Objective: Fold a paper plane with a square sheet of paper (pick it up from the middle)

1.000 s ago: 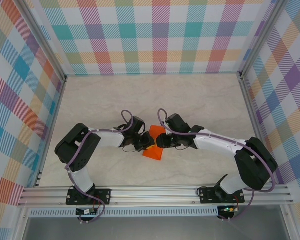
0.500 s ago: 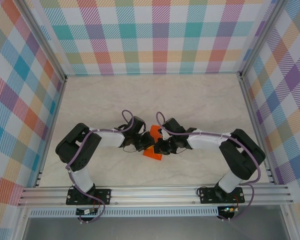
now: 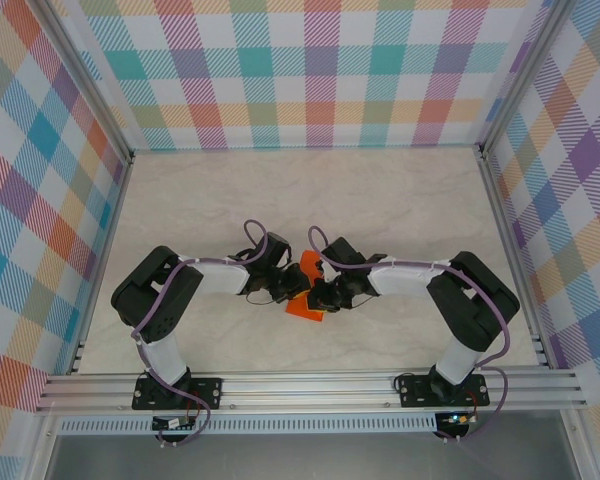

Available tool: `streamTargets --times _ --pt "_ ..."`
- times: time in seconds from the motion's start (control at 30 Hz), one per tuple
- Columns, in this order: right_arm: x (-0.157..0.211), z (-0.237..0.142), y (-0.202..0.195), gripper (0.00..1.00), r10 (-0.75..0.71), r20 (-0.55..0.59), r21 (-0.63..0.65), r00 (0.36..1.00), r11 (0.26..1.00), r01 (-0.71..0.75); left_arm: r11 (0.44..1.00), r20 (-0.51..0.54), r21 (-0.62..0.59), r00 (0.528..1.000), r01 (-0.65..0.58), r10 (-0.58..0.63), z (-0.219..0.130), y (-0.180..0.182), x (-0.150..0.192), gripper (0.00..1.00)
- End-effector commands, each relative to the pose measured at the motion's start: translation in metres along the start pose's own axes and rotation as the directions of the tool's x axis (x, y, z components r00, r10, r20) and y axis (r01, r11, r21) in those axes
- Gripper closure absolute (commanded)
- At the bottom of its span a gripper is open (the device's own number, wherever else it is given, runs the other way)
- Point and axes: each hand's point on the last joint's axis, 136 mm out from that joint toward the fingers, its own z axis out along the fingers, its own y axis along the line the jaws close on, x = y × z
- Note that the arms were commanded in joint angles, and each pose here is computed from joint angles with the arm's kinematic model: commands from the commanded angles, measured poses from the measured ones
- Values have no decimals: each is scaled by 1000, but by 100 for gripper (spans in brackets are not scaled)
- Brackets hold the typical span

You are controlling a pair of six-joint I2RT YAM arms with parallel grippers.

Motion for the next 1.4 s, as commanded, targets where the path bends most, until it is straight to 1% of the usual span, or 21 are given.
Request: streamTargets --times 0.0,0.27,0.5,0.63,0.73,0.87,0.97,1.03,1.2,1.37 --pt "2 3 -9 86 8 -25 35 1000 999 -7 991 -37 -132 999 32 -37 13 42 17 89" --pt "14 9 -26 86 36 -54 74 998 997 -32 989 -32 -141 998 39 -44 14 48 18 90" --pt "20 8 -43 85 45 -65 152 997 988 -34 988 -31 -149 998 41 -46 16 51 18 91" --pt "23 10 -45 85 55 -81 156 995 987 -42 988 -30 -151 998 42 -47 16 51 17 91" --pt "22 5 -33 85 48 -76 112 996 993 -39 988 -32 -151 998 42 -48 16 51 18 91" --pt "13 -12 -4 85 2 -38 32 999 999 -1 987 -33 -153 998 43 -49 15 53 19 91" --pt "13 -13 6 85 -5 -46 -17 999 1000 5 987 -33 -153 998 42 -48 15 53 19 91" --pt "15 -9 2 85 3 -58 -13 998 1000 -4 987 -32 -155 998 44 -49 15 53 19 91" --pt "29 3 -23 86 52 -96 46 994 998 -47 987 -33 -154 998 43 -49 14 53 20 91" --pt "40 7 -43 86 79 -112 102 991 993 -67 987 -35 -155 998 41 -47 15 54 20 91"
